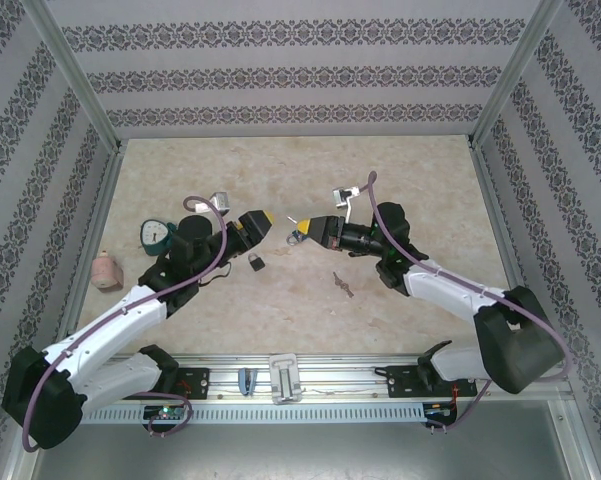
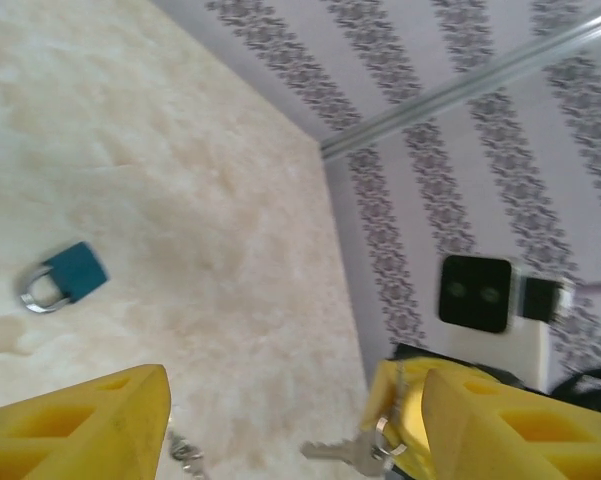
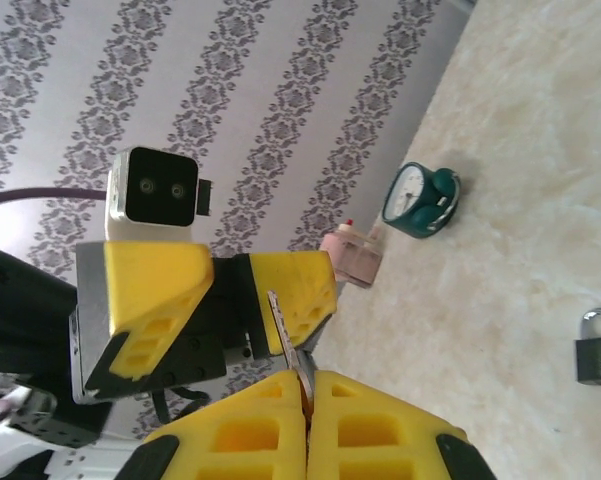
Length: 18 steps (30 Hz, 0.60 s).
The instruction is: Unlock with the key
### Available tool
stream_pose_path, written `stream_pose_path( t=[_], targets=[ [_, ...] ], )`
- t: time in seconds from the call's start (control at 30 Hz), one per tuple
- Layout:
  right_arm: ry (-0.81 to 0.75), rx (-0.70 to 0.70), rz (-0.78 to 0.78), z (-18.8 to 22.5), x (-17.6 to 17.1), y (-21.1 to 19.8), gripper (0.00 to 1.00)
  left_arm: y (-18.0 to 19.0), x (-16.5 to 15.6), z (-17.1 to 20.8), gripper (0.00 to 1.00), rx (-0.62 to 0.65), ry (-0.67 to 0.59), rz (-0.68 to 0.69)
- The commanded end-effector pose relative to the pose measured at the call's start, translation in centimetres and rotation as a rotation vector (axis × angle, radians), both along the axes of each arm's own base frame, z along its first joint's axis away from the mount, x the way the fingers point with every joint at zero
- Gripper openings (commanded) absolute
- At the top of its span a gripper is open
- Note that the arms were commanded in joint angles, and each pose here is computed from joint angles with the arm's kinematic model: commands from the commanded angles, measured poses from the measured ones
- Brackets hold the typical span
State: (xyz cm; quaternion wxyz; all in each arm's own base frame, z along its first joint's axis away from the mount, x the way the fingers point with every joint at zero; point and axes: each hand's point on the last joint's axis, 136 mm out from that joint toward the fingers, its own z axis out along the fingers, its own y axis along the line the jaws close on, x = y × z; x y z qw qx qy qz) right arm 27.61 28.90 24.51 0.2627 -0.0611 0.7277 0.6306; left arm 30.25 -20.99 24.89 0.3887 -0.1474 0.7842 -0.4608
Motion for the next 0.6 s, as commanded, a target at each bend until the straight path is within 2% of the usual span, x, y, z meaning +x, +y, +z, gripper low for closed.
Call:
stream_pose_path(
  t=[0.0,0.2,0.37,0.57],
  targets=[
    [-0.032,-0.111,-0.064,-1.5,0.4,-1.5,0.00,1.9,-0.2,-3.9,0.67,0.143,0.174,0.064],
    [-0.027,-0.223,-0.127,-3.2,0.2,-3.2,0.00,2.6,-0.4,-8.9,0.67,0.268,0.421,0.098],
    [-0.024,-0.314,-0.175,-4.6,-0.2,-4.6,0.00,2.1,0.1,-11.3,0.72,0.287,0.510,0.098],
    [-0.012,-0.354,-0.215,-5.8,-0.8,-5.8,0.00,3.5,0.5,-14.2,0.71,0.434,0.678,0.148]
  ],
)
